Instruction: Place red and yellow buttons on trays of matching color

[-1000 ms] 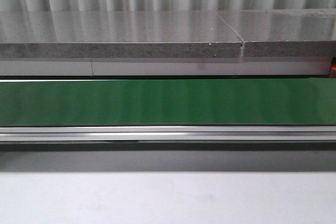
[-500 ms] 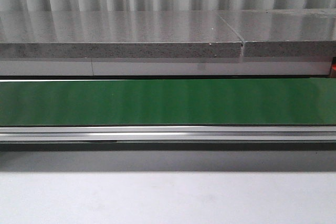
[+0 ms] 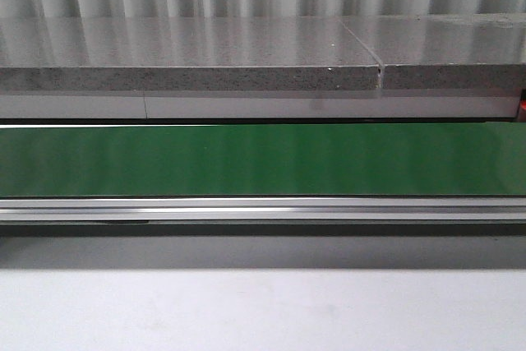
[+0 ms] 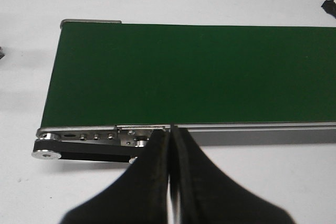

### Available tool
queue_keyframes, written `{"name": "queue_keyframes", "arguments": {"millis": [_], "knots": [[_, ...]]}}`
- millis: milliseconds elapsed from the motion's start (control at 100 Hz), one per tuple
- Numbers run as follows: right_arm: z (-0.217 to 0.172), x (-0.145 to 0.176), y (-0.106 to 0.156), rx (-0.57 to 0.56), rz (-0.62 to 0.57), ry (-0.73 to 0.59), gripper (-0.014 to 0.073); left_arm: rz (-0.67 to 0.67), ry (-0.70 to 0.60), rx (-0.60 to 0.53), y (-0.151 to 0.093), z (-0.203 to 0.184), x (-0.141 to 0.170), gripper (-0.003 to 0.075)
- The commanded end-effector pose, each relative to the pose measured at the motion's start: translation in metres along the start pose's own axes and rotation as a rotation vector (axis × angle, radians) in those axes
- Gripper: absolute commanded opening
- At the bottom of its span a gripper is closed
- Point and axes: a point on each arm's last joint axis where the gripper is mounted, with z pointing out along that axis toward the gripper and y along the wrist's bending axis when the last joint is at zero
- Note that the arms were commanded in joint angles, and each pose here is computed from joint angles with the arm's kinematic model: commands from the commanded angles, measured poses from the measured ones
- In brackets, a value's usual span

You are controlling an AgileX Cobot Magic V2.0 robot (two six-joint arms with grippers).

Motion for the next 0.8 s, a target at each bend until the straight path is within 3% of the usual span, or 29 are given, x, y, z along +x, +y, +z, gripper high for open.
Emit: {"name": "queue_keyframes", "arguments": {"millis": [0, 520, 590, 720, 790], "knots": [[-0.027, -0.015, 0.005, -0.016, -0.003, -0.130, 0.0212, -0.007, -0.083, 0.017, -0.003, -0.004, -0.012, -0.0020], [0.009, -0.014, 0.001, -0.010, 0.004, -0.100, 0.0222, -0.007, -0.083, 0.017, -0.003, -0.004, -0.012, -0.0020], [0.010, -0.014, 0.001, -0.009, 0.005, -0.099, 0.0269, -0.007, -0.083, 0.017, -0.003, -0.004, -0.012, -0.0020], [0.011, -0.015, 0.001, -0.009, 0.005, -0.103, 0.0444, -0.007, -0.083, 0.017, -0.003, -0.004, -0.012, -0.0020], [0.010, -0.015, 0.001, -0.009, 0.005, -0.107, 0.0482, -0.007, -0.083, 0.017, -0.003, -0.004, -0.012, -0.0020]]}}
